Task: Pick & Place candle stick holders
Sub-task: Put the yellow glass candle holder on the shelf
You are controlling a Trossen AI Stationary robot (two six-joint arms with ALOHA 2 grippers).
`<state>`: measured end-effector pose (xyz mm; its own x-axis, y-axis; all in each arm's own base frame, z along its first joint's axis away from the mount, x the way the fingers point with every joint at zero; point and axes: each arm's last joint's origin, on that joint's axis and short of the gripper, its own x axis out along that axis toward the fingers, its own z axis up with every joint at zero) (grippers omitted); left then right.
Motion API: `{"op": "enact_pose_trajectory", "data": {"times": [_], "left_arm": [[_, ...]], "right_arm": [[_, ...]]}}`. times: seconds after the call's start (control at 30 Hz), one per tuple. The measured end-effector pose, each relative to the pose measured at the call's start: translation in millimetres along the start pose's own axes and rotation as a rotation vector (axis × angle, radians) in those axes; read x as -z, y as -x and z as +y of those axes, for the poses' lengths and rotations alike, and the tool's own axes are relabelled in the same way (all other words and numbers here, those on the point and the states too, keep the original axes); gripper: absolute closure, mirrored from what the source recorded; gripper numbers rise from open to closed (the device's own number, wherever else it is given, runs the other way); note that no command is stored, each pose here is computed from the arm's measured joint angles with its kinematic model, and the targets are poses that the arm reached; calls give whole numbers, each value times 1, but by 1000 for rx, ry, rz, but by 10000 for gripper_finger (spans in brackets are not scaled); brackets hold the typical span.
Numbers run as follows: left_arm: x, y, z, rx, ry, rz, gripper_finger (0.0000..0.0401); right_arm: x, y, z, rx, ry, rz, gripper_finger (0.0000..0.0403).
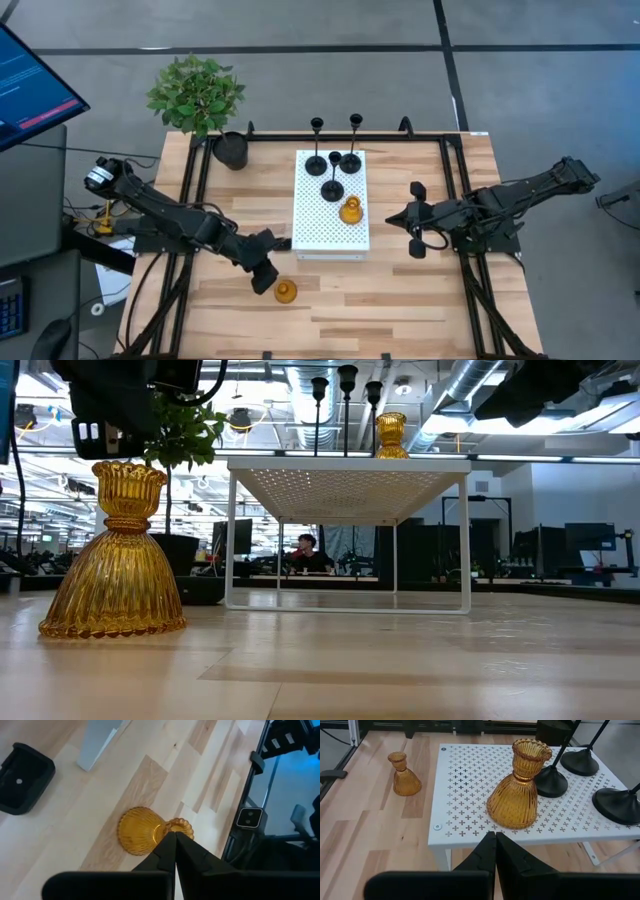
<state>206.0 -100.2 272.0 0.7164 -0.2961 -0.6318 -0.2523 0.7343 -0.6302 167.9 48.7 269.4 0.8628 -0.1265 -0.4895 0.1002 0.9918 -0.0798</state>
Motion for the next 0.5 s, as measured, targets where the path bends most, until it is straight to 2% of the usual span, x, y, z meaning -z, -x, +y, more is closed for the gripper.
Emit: {"op": "enact_pose_trajectory", "data": {"times": [0.2, 0.5], "left_arm": [[0, 0, 0, 0, -18, -1, 366], [1, -8, 1, -19, -8, 3, 286]], "right_arm": [[0, 0, 0, 2, 3, 4, 403], [1, 0, 0, 5, 7, 13, 403]]}}
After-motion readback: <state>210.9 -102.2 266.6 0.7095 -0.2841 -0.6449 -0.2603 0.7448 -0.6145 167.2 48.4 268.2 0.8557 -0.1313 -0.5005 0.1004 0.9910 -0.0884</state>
